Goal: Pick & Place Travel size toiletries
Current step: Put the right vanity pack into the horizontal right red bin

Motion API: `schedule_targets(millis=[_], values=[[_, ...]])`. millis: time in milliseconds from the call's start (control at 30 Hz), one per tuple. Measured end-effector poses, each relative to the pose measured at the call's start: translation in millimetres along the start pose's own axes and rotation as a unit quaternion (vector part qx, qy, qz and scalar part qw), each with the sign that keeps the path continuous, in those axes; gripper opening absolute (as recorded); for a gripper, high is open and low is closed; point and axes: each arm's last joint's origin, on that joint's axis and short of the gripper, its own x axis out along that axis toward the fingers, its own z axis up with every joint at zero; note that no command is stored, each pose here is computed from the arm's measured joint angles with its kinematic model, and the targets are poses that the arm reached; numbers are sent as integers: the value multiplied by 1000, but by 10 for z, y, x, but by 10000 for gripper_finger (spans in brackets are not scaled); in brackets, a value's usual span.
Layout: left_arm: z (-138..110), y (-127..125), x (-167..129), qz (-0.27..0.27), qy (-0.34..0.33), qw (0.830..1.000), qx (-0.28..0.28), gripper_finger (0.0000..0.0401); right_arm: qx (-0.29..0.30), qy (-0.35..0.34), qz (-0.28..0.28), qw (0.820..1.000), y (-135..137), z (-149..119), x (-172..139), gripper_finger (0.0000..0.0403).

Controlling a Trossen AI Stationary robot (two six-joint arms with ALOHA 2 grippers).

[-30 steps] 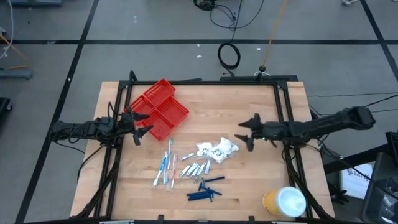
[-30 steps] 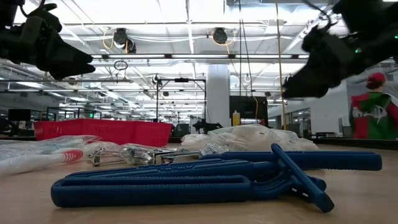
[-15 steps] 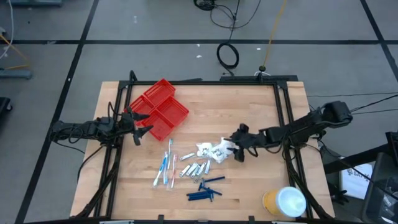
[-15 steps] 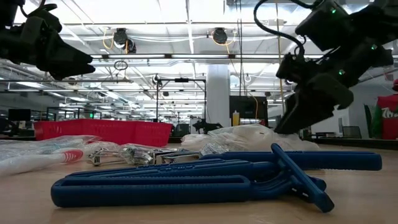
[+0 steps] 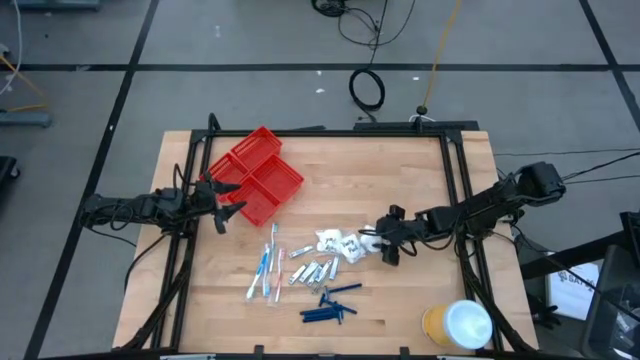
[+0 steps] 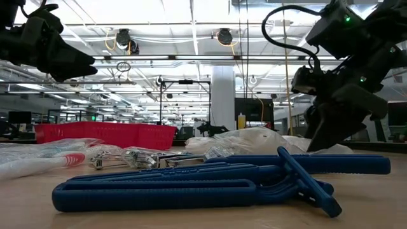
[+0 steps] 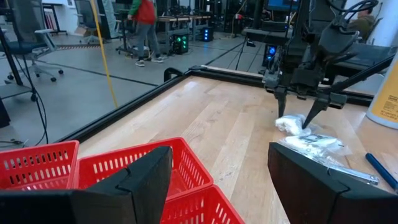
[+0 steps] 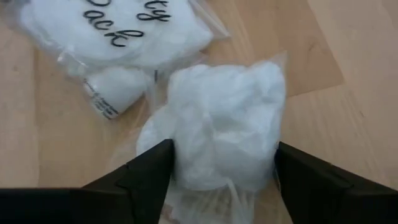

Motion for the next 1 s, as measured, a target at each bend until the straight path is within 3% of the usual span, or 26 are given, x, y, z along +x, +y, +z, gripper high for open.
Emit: schedule_targets(millis=[267,500,700,1000], values=[[-1,-5,0,-9,1,1000,-1,258,-2,-11,19,1000,11,30,-60,149],[-1,-5,0,-9,1,1000,-1,257,-6,-76,43,996,15,159,-296,84],[-1,-5,0,-8,1,1000,0,258,-30,-159,66,985,28,298,-515,55],[8,-5,0,-8,-4,1000,0,257,-90,-305,71,946,46,551,-676,46]])
